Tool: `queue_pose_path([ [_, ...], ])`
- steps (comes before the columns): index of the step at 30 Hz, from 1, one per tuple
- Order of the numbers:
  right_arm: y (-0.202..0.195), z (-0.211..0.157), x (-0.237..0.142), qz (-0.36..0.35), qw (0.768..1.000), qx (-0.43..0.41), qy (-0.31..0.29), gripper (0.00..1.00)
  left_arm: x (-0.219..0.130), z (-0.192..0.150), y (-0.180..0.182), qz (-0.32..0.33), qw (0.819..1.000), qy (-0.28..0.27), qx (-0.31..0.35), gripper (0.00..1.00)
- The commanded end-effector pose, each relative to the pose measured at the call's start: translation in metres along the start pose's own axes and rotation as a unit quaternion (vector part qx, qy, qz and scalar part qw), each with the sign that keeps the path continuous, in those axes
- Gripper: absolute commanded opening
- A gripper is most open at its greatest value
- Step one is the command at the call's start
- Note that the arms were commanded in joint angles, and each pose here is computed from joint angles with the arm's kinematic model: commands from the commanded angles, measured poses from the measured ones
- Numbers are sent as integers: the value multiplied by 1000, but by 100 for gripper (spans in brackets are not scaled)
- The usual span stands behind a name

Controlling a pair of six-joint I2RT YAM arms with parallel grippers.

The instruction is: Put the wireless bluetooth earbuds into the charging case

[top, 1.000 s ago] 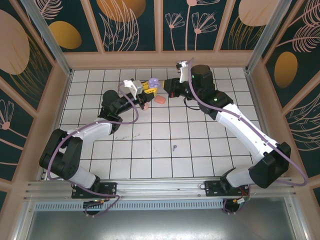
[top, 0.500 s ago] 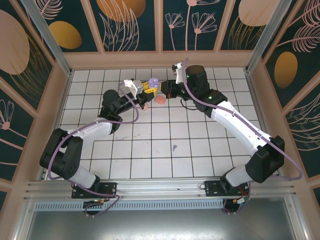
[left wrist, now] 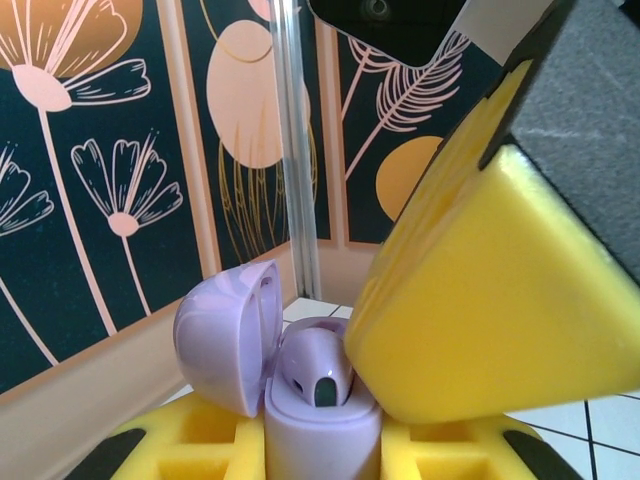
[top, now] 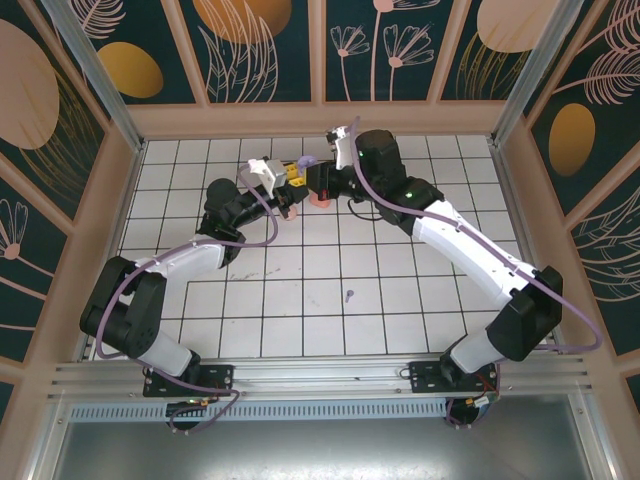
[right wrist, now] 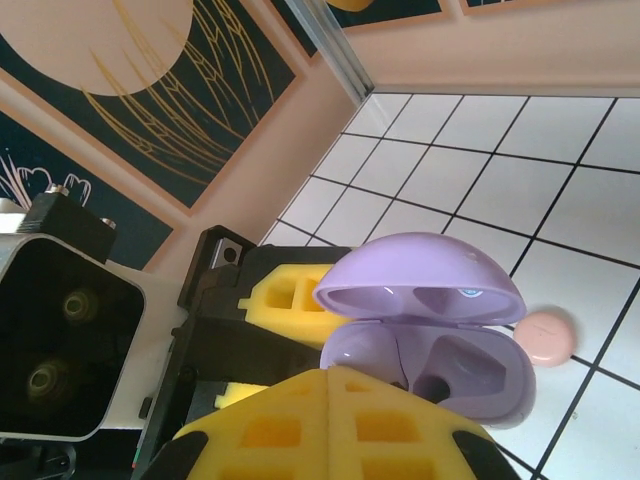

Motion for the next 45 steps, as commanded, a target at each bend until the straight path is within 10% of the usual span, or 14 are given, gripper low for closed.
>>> queue_pose_path([
  [1,11,8,-4,9,1000,-13,-10,0,3,10,1,-5,1000,-17,16,0],
  [10,-2,-15,-67,-62,996,44,-49,1,-6,3,5,52,998,-14,22,0],
  [17,-81,-103,-66,-206,958,201,6,45,-22,6,6,104,994,-23,22,0],
  [22,-113,-162,-59,-317,908,271,38,54,-39,6,3,146,989,-27,24,0],
  [35,-145,-227,-38,-453,813,354,91,54,-59,6,0,192,981,-28,30,0],
  [45,-149,-232,-10,-484,796,341,122,50,-63,1,-2,198,979,-42,23,0],
])
Point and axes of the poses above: each hand's point on the last joint's axis, 136 mm out from that joint toward the fingers, its own x axis out along the fingers, its own y axis along the line the jaws close on, z = x × y, the point moved 7 cm from there along -x, back along the fingers, and after that the axes turned 12 degrees about x, right-handed, at the moved point
